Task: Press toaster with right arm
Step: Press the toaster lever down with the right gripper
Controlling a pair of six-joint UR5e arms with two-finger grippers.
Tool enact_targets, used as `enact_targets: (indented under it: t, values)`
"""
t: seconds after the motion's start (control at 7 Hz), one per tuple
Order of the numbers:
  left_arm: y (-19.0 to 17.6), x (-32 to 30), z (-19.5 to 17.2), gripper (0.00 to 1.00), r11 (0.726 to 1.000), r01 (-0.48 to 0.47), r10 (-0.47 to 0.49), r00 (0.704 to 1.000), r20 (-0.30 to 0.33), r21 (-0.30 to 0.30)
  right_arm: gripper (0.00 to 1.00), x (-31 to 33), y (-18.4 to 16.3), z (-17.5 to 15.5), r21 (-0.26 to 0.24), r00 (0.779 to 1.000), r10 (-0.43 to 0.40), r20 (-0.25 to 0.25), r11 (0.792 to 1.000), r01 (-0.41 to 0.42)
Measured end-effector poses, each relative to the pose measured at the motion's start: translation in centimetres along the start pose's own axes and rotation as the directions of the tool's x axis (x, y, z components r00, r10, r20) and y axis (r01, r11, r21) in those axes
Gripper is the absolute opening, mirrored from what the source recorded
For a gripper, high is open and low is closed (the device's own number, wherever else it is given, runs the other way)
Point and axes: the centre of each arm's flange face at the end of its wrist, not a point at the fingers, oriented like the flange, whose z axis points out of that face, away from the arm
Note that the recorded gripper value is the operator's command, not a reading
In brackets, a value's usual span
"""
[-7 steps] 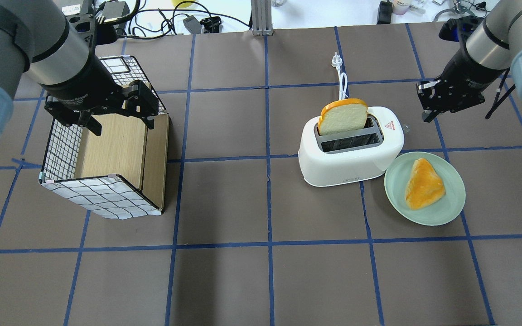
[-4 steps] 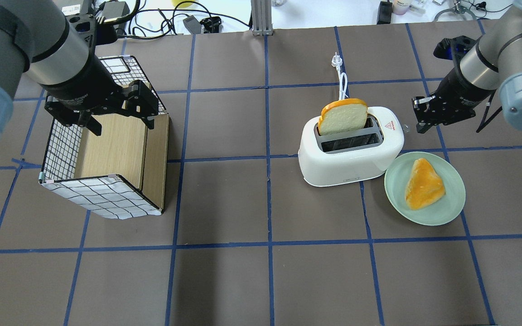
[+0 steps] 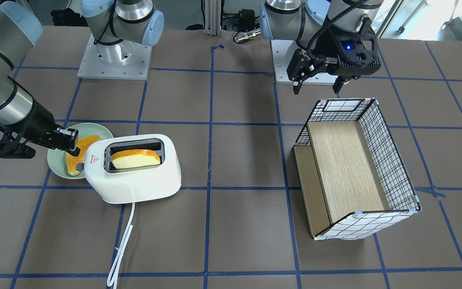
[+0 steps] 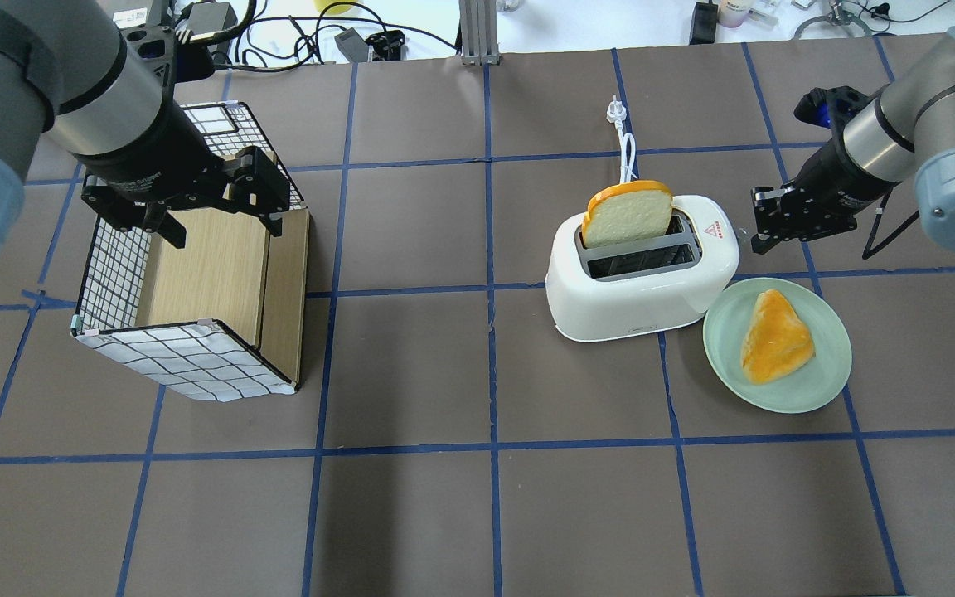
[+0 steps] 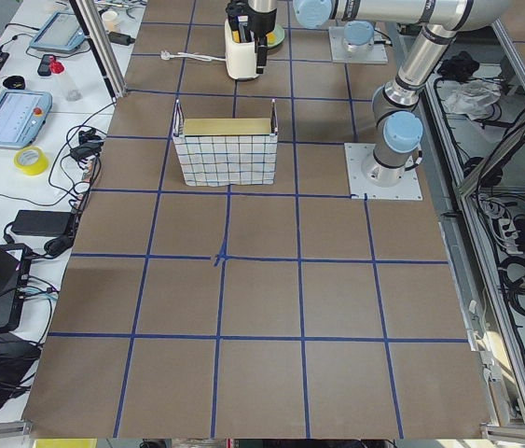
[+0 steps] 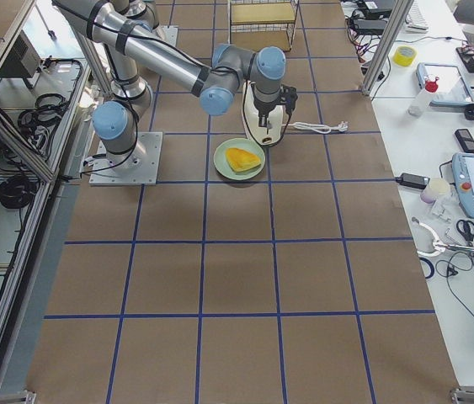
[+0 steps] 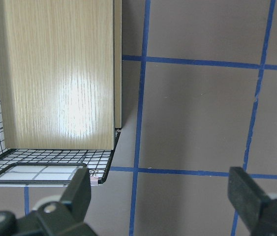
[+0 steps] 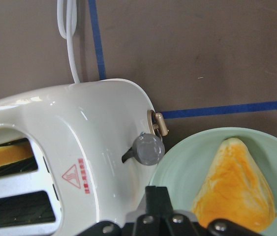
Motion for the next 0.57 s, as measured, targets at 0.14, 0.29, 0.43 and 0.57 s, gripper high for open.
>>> enact_targets:
  t: [0.14,0.29,0.43,0.57]
  values:
    - [0.00,0.00,0.01,1.00,1.000,0.000,0.000,1.000,0.000,0.000,0.00,0.06,-0.16,0.39,0.007,1.000,-0.002,0.007,1.000,0.002]
    - [0.00,0.00,0.02,1.00,1.000,0.000,0.000,1.000,0.000,0.000,0.00,0.04,-0.33,0.66,0.017,1.000,-0.004,0.018,1.000,0.003]
    - [0.00,0.00,0.00,1.00,1.000,0.000,0.000,1.000,0.000,0.000,0.00,0.04,-0.43,0.88,0.019,1.000,-0.004,0.025,1.000,0.004]
    - [0.00,0.00,-0.01,1.00,1.000,0.000,0.000,1.000,0.000,0.000,0.00,0.11,-0.58,1.16,0.019,1.000,-0.004,0.028,1.000,0.003]
